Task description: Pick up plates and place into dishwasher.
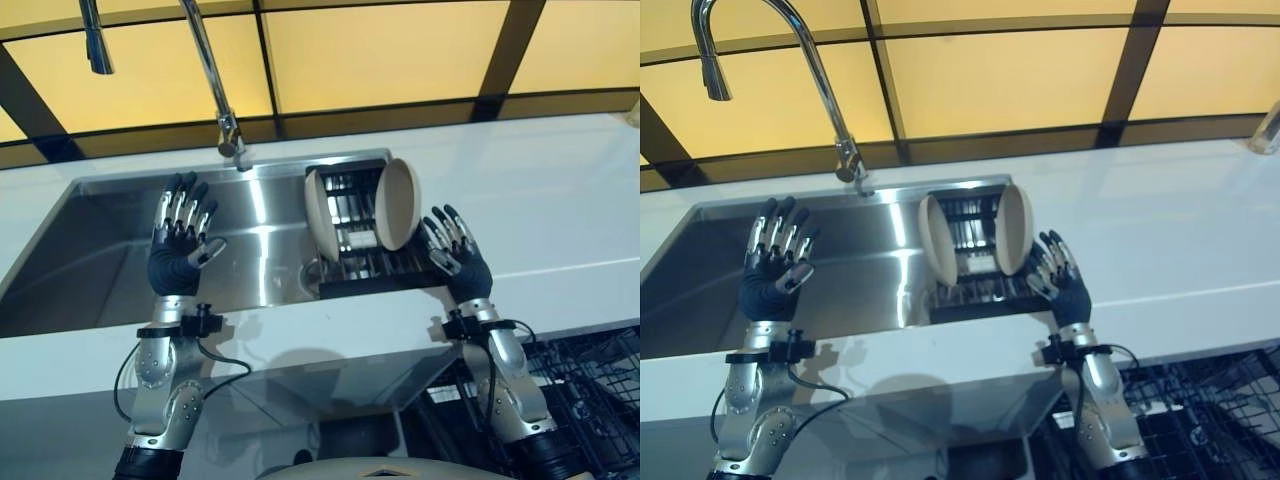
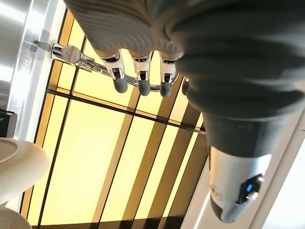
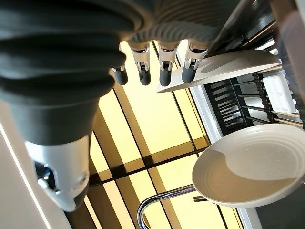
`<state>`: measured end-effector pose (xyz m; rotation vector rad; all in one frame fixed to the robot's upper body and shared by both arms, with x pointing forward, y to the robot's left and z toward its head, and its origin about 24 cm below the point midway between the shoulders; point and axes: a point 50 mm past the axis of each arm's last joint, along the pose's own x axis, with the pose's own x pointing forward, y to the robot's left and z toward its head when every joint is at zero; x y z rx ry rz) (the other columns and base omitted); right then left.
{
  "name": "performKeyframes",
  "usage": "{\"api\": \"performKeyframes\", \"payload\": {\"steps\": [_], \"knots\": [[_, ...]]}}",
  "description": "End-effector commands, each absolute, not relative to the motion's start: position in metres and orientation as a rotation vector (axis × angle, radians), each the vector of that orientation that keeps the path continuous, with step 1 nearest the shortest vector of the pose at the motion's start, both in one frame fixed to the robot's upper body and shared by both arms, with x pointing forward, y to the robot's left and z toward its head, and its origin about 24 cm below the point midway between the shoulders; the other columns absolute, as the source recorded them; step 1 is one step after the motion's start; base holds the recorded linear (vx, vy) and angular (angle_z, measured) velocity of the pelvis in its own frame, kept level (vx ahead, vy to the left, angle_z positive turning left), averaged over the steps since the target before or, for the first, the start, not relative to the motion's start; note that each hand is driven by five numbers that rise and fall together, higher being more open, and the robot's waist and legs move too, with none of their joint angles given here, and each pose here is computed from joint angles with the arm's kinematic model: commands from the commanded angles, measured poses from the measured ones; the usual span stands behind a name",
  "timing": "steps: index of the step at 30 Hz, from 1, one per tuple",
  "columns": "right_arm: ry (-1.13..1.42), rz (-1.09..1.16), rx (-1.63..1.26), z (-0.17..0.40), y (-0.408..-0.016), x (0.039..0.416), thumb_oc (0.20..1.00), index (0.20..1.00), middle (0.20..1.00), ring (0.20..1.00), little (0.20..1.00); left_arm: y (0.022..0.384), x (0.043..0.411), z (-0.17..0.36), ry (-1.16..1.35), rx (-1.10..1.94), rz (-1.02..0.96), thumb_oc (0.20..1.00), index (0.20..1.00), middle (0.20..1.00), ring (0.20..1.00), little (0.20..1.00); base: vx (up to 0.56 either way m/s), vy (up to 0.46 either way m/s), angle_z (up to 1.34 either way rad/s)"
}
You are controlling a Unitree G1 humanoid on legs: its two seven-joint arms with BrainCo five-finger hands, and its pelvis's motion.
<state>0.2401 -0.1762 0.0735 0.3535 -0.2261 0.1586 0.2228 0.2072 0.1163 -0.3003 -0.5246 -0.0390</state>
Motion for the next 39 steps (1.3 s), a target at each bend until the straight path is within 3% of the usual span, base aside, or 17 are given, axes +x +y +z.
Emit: {"api": "performKeyframes", "payload": {"steps": [1,19,29,39], "knots": [[-0.385,0.229,0.397,0.109,-0.167,0.240,1.000,1.000,1.000,1.000,1.000,0.199,0.224,0.137,-0.610,-0.242,-0.088,1.000,1.000,1.000,1.000,1.000,0.00,0.000,0.00],[-0.391,0.210,0.397,0.108,-0.173,0.236,1.000,1.000,1.000,1.000,1.000,0.204,0.217,0.143,-0.684,-0.199,-0.079,1.000,1.000,1.000,1.000,1.000,0.00,0.000,0.00],[-0.371,0.227,0.379,0.109,-0.173,0.243,1.000,1.000,1.000,1.000,1.000,0.210,0.232,0.189,-0.840,0.414,-0.161,1.000,1.000,1.000,1.000,1.000,0.01,0.007,-0.01],[-0.330,0.264,0.342,0.109,-0.177,0.247,1.000,1.000,1.000,1.000,1.000,0.241,0.275,0.239,-0.714,1.226,-0.234,1.000,1.000,1.000,1.000,1.000,0.03,0.038,-0.05]]}}
